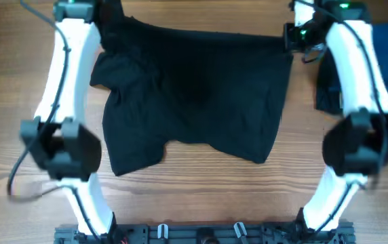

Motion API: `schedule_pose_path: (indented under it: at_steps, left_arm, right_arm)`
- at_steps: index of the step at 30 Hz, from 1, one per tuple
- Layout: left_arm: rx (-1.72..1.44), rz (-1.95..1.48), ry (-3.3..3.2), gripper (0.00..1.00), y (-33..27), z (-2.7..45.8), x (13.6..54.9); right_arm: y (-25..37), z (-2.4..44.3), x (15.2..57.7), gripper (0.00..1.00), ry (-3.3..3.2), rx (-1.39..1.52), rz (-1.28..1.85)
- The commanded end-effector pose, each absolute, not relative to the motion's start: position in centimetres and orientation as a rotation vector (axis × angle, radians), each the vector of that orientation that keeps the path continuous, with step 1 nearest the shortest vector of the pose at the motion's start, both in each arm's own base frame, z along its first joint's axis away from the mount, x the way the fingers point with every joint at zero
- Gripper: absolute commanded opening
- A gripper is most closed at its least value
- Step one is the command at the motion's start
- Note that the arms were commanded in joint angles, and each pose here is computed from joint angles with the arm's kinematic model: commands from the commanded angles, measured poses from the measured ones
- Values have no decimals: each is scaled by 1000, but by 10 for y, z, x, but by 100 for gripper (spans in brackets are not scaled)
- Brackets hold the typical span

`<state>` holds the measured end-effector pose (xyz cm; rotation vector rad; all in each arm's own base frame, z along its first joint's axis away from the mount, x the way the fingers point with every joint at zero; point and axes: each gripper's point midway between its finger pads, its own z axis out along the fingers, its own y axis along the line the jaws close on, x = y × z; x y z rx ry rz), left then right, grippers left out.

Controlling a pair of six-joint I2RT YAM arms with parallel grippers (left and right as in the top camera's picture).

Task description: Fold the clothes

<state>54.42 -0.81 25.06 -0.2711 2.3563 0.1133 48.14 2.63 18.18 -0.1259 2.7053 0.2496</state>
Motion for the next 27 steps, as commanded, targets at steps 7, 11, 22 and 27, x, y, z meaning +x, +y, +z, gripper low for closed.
schedule_pose_path:
  at_steps: [7,11,22,27]
  left_arm:
    - [-296,28,1966,4,8,469,384]
    - [-297,13,1901,4,12,499,329]
    - [-298,-37,1681,4,23,553,194]
    - [-298,-29,1718,4,23,545,203]
  right_arm:
    - [28,367,362,4,2377,-163,211]
    - [29,392,319,4,2333,-163,206]
    - [29,439,214,4,2180,-134,181]
    - [29,431,226,4,2218,-130,187]
